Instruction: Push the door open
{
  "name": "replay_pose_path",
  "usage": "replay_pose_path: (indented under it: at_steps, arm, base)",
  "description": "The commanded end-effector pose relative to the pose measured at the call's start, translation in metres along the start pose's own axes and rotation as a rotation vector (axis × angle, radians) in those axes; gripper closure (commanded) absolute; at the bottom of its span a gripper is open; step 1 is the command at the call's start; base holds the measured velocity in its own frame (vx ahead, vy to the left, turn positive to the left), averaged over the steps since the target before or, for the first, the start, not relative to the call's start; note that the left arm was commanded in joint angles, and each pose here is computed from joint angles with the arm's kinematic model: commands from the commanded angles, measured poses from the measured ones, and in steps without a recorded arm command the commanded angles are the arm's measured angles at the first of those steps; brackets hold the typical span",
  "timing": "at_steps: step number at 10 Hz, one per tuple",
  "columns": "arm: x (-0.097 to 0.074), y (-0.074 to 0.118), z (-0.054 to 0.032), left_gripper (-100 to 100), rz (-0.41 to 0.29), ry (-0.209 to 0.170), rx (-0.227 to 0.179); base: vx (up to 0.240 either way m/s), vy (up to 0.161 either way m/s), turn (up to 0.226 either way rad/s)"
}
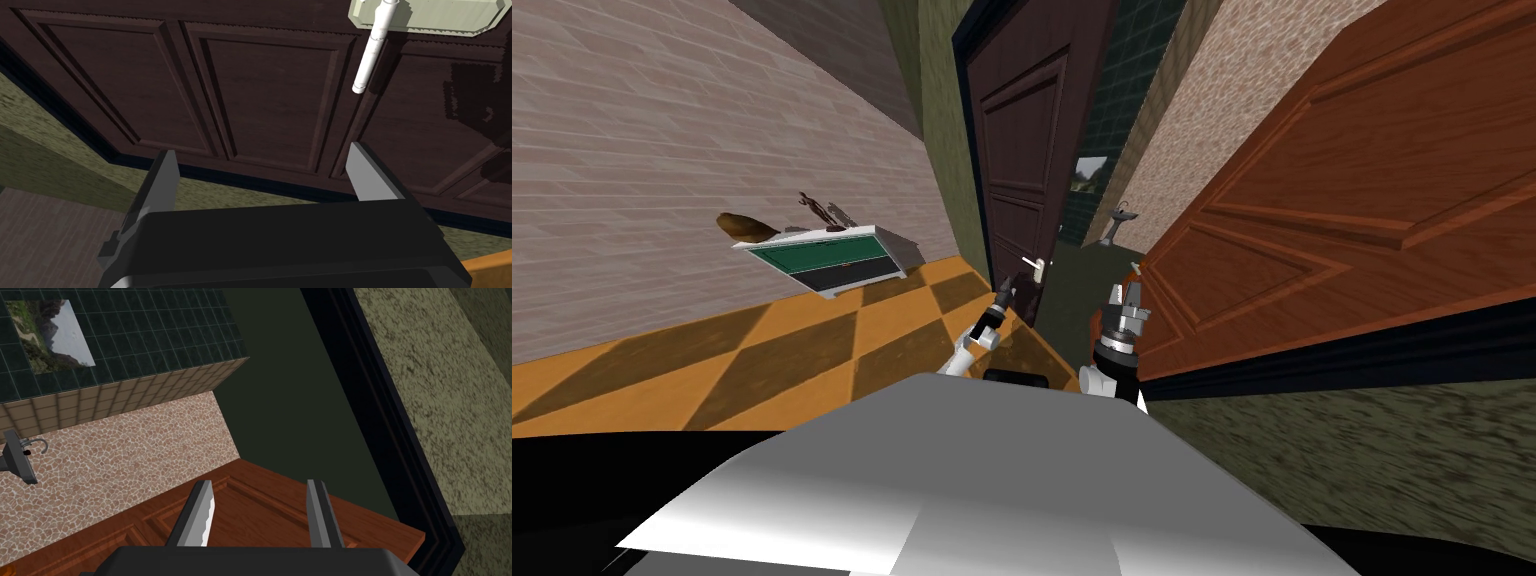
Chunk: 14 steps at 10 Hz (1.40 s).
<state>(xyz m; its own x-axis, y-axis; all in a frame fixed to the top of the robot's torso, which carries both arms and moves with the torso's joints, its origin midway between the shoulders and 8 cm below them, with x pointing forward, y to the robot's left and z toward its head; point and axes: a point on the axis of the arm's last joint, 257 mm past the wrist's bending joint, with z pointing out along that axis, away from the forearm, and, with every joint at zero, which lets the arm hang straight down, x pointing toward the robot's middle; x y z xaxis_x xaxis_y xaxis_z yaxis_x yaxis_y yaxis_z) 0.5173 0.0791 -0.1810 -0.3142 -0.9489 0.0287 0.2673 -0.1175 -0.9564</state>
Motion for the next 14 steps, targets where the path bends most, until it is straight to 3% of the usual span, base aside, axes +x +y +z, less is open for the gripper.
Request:
replay_pose_path:
  at_steps: [1,9,14]
  arm:
    - [0.006,0.009,0.0015,-100,-0.003,0.012,-0.017]
    - [0.035,0.055,0.0153,-100,-0.011,0.077,-0.113]
    - [0.057,0.084,0.0225,-100,-0.009,0.122,-0.18]
  base:
    - [0.089,0.074,-0.072]
    - [0.088,0.088,-0.081]
    - [0.128,0.135,-0.107]
